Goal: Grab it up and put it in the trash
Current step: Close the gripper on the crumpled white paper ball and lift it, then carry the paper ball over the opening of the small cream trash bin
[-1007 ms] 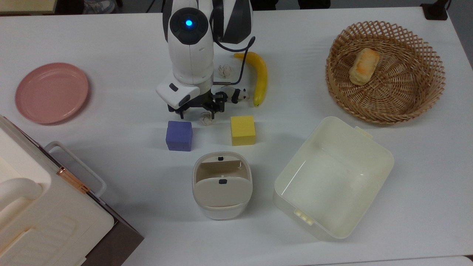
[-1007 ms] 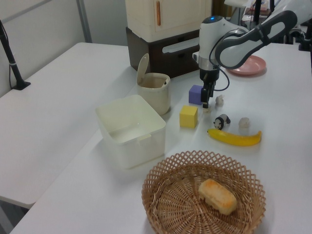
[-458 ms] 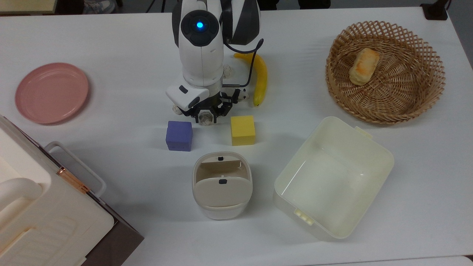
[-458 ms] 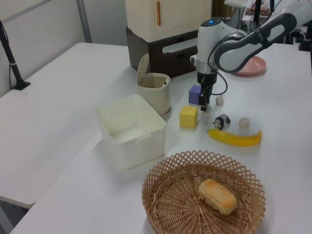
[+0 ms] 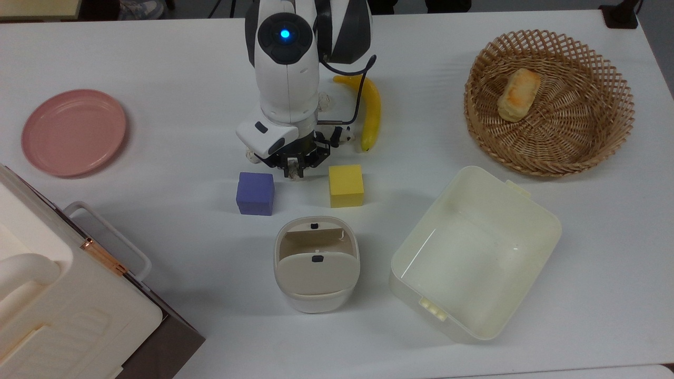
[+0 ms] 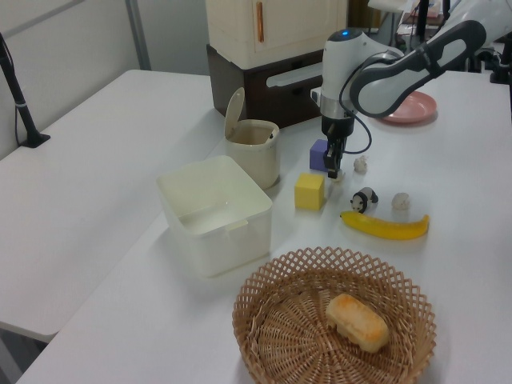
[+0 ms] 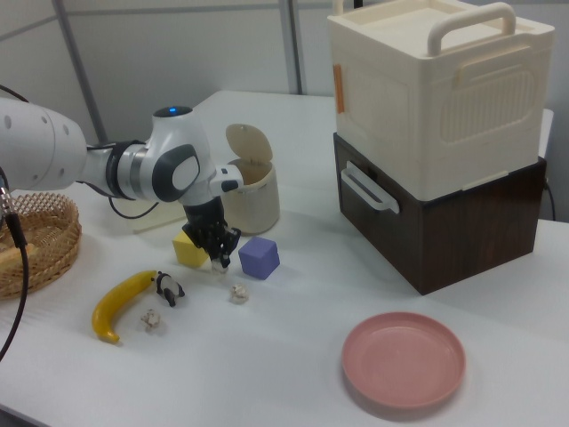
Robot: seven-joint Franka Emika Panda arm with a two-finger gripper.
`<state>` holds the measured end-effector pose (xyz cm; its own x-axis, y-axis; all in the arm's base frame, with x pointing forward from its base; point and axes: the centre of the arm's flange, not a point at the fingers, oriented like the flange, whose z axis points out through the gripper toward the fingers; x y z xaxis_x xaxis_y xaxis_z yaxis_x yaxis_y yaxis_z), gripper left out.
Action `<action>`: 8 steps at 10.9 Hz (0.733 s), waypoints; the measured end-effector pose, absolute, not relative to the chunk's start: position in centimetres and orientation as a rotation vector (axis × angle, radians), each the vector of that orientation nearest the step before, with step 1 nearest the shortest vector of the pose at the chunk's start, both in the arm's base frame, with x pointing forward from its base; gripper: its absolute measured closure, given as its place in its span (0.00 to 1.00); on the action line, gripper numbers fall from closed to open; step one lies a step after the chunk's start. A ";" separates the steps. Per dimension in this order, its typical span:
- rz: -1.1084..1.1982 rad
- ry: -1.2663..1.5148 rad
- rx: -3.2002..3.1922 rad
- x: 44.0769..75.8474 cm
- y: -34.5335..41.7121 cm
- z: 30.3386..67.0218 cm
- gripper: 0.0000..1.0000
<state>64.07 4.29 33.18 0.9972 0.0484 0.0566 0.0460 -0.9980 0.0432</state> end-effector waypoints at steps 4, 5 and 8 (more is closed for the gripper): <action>0.189 0.057 3.092 66.5 4.3 40.5 0.74; 0.239 0.057 3.088 67.0 4.3 42.1 0.75; 0.397 0.080 3.056 68.5 4.7 46.6 0.75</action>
